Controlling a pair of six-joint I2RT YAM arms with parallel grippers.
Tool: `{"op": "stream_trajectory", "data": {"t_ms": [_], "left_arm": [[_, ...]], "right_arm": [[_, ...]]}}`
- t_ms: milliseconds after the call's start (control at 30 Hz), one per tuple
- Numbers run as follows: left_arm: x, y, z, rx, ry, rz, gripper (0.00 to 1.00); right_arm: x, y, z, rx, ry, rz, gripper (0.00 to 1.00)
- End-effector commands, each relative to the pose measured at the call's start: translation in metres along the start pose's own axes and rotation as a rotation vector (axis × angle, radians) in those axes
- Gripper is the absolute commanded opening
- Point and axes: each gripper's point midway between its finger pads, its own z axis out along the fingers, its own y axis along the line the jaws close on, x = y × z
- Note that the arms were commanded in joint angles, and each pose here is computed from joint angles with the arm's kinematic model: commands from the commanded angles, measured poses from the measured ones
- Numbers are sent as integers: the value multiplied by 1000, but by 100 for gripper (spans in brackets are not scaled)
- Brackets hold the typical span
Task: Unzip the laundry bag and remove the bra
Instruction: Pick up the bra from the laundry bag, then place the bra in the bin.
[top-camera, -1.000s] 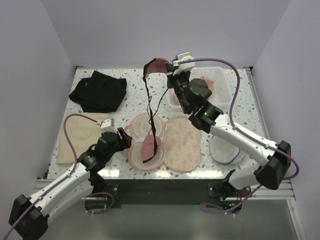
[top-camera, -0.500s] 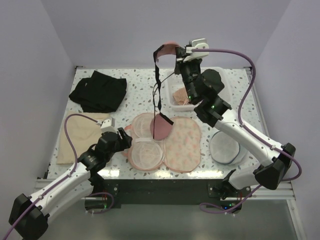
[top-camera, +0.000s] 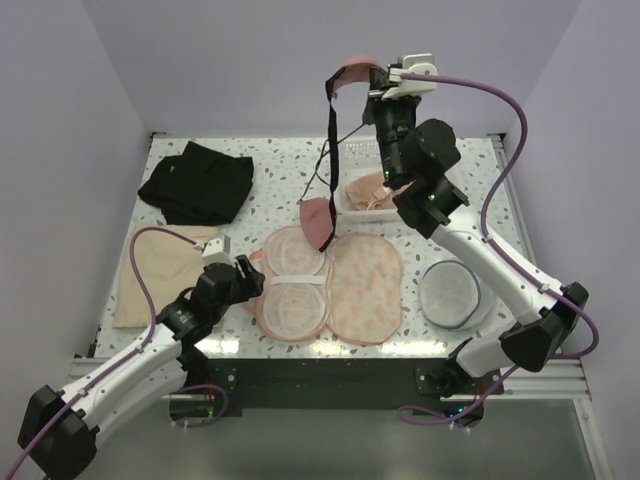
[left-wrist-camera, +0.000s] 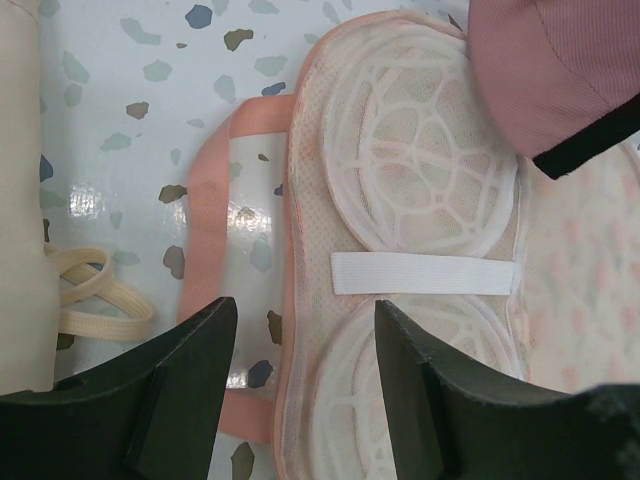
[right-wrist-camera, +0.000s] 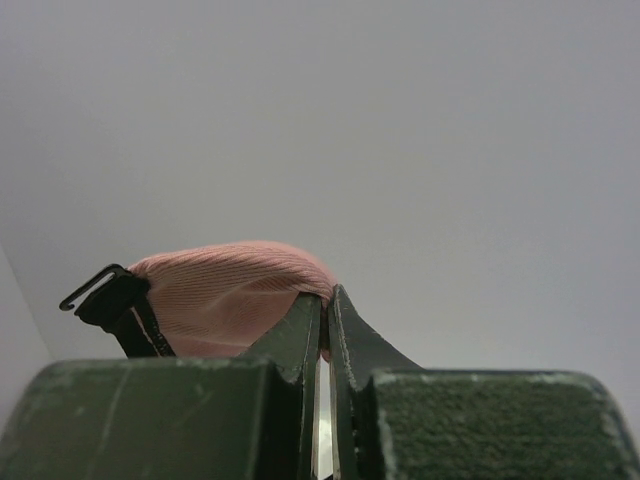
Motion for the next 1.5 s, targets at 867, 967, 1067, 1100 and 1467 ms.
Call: {"op": "stream_trajectory", "data": {"t_ms": [867,967,1067,1100,1467], "left_arm": [[-4,-8,4,29,-18,-1,63],[-4,-8,5,25,-14,5,63],[-4,-8,6,21,-11,7,63],[-4,-9,6,23,-12,8,63],[0,-10,9,28,-1,5,63]], "right_arm": [[33,-116,14,271,18,2,0],[53,-121,8,275,51,12,0],[67,-125,6,280,75,9,0],[72,-126,5,283,86,6,0],[142,-135,-24,322,217,57,0]]}}
